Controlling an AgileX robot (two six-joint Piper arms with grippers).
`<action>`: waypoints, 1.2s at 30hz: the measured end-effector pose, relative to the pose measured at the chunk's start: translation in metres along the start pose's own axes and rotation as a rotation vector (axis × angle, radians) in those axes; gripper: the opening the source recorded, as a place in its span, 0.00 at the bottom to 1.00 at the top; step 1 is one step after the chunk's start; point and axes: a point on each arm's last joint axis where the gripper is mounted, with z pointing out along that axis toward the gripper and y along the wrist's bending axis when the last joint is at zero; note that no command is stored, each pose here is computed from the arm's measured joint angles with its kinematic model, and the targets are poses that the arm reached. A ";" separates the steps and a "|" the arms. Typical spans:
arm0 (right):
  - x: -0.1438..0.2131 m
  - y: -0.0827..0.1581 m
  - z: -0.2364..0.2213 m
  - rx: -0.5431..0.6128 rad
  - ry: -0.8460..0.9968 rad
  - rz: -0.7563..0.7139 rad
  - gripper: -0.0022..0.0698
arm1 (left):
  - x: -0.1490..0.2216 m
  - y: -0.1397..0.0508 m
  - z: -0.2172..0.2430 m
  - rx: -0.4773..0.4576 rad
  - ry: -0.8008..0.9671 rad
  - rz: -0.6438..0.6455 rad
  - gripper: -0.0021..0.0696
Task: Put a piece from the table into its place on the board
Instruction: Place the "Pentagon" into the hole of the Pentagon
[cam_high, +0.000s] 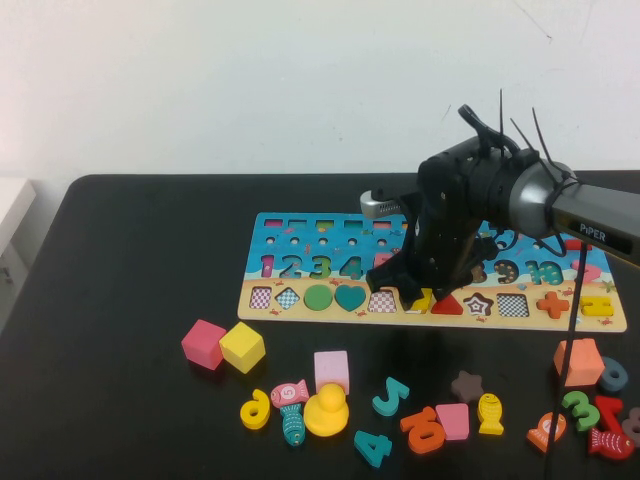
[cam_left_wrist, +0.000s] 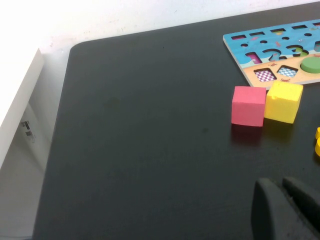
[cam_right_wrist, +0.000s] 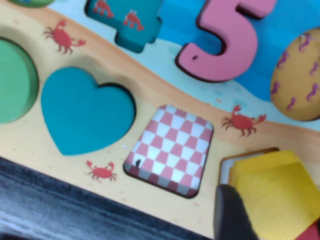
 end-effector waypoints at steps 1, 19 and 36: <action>0.000 0.000 0.000 0.000 0.001 0.002 0.53 | 0.000 0.000 0.000 0.000 0.000 0.000 0.03; 0.000 0.001 0.002 -0.005 0.010 0.012 0.53 | 0.000 0.000 0.000 0.000 0.000 0.000 0.03; 0.001 0.003 0.001 -0.031 0.026 0.008 0.53 | 0.000 0.000 0.000 0.000 0.000 -0.004 0.03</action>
